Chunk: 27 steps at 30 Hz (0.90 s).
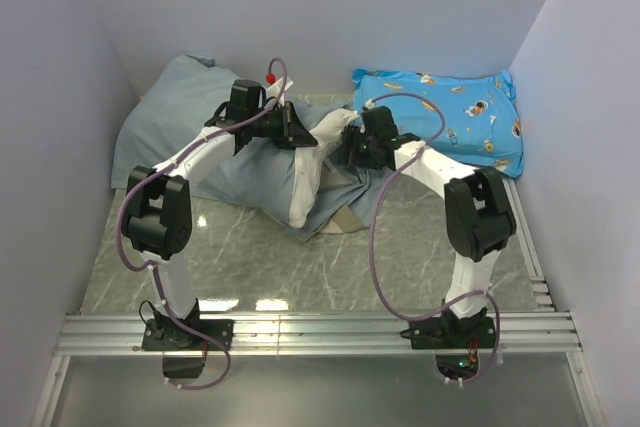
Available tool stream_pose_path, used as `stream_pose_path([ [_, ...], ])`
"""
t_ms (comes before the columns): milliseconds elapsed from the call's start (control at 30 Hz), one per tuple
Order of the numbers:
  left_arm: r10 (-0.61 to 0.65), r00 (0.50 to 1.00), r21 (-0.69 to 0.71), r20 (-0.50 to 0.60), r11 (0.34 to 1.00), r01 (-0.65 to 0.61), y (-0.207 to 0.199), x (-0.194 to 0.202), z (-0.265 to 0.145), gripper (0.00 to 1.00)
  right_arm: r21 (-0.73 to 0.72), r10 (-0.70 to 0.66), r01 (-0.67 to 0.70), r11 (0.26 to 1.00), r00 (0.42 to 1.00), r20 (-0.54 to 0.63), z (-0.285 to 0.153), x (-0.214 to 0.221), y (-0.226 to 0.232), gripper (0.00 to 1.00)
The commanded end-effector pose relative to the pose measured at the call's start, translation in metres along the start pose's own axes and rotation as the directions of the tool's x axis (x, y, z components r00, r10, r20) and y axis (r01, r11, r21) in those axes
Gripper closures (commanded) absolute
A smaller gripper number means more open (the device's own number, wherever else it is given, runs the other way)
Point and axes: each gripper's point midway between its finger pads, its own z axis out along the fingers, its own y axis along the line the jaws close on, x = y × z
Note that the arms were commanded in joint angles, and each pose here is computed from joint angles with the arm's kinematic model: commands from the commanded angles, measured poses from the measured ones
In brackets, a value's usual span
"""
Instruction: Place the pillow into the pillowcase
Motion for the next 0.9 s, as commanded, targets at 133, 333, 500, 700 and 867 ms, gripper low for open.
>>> stream_pose_path([
  [133,0.044,0.999,0.111,0.029,0.993,-0.047,-0.037,-0.017,-0.007,1.00,0.159,0.005,0.001,0.987,0.999,-0.034,0.038,0.022,-0.015,0.26],
  [333,0.039,0.998,0.099,0.047,0.994,-0.044,-0.036,-0.026,-0.011,1.00,0.229,-0.012,0.049,0.972,0.987,-0.159,0.053,0.057,-0.034,0.53],
  [500,0.053,0.996,0.044,0.065,0.997,-0.056,-0.027,-0.031,-0.017,1.00,0.256,0.017,0.048,0.965,0.970,-0.244,0.048,0.079,-0.064,1.00],
  [700,0.120,0.993,-0.075,0.010,0.990,-0.119,0.009,-0.021,-0.047,1.00,0.088,0.031,-0.017,0.996,0.988,-0.154,-0.015,0.040,-0.057,1.00],
  [867,0.281,0.940,0.015,-0.194,0.959,-0.283,0.016,0.048,-0.081,1.00,-0.076,0.164,-0.171,0.982,0.982,-0.091,-0.047,-0.013,-0.073,1.00],
])
